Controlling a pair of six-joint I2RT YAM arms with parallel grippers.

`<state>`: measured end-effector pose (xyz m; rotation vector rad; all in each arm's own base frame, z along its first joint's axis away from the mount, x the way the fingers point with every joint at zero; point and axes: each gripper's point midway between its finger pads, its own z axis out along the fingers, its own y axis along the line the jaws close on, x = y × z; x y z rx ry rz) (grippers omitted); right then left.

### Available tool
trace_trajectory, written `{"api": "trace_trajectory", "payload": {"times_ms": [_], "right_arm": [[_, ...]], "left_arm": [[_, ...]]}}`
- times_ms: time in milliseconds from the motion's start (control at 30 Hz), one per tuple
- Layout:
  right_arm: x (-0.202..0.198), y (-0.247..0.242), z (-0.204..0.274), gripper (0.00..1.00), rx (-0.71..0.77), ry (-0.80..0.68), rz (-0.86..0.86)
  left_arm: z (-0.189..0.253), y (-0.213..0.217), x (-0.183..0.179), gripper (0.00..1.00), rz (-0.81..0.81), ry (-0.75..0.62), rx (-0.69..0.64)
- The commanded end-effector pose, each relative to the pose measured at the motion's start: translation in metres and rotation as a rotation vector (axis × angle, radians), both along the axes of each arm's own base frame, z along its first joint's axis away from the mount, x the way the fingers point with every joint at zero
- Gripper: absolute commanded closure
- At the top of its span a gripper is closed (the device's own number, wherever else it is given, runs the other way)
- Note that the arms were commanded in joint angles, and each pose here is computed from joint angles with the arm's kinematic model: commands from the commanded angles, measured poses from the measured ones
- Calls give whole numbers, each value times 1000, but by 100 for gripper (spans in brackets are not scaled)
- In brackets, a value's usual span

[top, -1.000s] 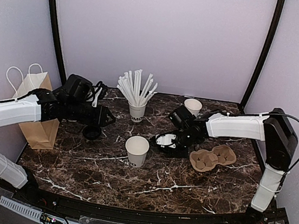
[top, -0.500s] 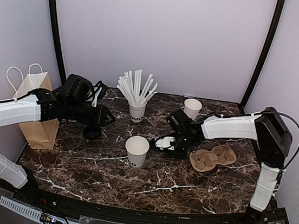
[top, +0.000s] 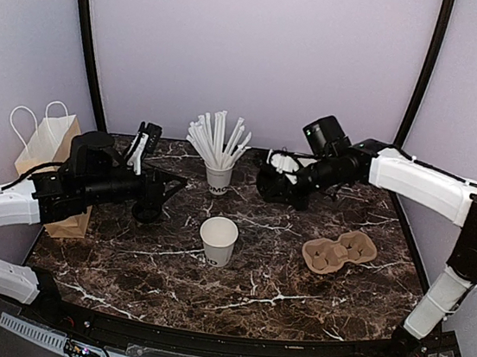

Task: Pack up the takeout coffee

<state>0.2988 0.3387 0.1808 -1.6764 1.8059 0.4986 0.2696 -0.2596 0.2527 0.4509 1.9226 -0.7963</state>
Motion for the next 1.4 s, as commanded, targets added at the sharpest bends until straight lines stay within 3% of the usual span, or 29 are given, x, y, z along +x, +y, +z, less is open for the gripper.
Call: {"api": "trace_trajectory", "payload": {"times_ms": [0, 167, 333, 533, 800, 1000, 1367], "right_arm": [[-45, 17, 98, 94, 360, 284, 137], [-72, 18, 143, 92, 566, 558, 270], [-87, 14, 168, 90, 652, 811, 366], [-91, 12, 173, 90, 658, 860, 389], [-96, 10, 168, 89, 655, 890, 379], [-95, 10, 170, 89, 658, 885, 380], [-98, 10, 177, 89, 659, 888, 384]], "left_arm": [[70, -14, -18, 46, -93, -381, -112], [98, -33, -34, 43, -147, -603, -34], [104, -68, -58, 39, -206, -861, 152], [108, -105, -76, 36, -206, -1033, 284], [123, -105, -64, 24, -61, -1094, 287], [115, -123, -67, 17, -131, -1081, 254], [110, -138, -56, 20, -205, -978, 149]]}}
